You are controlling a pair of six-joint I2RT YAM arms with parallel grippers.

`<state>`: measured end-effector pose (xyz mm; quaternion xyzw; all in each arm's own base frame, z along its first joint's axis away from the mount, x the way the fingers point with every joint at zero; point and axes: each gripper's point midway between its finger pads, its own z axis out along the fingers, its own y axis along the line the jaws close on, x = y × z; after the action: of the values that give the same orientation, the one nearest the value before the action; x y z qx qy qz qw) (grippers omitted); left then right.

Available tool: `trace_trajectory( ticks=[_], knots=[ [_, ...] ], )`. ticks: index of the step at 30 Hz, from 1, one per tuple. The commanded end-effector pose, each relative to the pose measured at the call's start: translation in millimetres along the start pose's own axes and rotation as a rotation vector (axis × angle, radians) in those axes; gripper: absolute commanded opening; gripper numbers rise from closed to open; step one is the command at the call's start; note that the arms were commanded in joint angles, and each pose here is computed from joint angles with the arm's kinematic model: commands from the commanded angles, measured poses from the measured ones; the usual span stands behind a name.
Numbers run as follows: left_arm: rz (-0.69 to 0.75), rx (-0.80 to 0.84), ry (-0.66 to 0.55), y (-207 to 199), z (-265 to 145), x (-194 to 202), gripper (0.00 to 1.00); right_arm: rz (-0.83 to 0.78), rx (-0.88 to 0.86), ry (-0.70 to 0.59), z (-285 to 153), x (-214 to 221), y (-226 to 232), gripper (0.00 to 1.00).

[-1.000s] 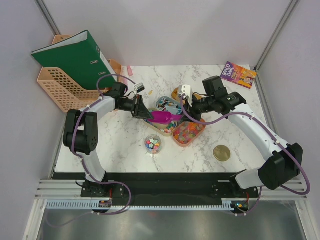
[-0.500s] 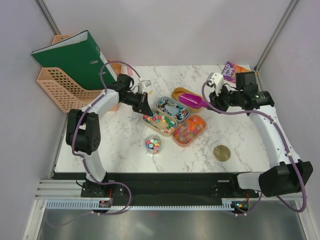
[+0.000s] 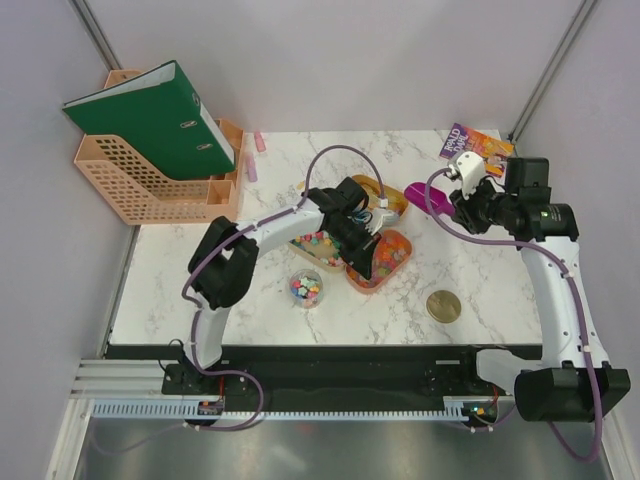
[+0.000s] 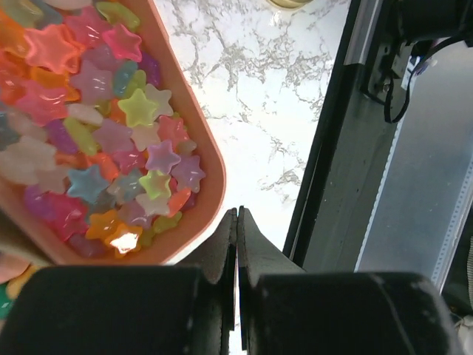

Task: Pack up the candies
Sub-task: Adjust the storage box at the center of the board.

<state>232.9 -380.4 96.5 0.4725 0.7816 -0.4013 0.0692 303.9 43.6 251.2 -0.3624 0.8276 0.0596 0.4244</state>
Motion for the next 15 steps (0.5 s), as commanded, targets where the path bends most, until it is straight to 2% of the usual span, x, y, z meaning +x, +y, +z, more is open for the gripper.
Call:
trace_trajectory(
  ticks=[1,8,15],
  knots=[
    [0.032,0.013,0.031,-8,17,-4,0.02,-0.019,0.072,0.022,-16,10,-8,0.00],
    [0.003,0.017,0.110,-5,45,15,0.02,-0.011,0.101,0.017,-30,15,-6,0.00],
    [-0.014,-0.061,0.125,22,43,21,0.02,0.021,0.085,0.015,-27,21,0,0.00]
  ],
)
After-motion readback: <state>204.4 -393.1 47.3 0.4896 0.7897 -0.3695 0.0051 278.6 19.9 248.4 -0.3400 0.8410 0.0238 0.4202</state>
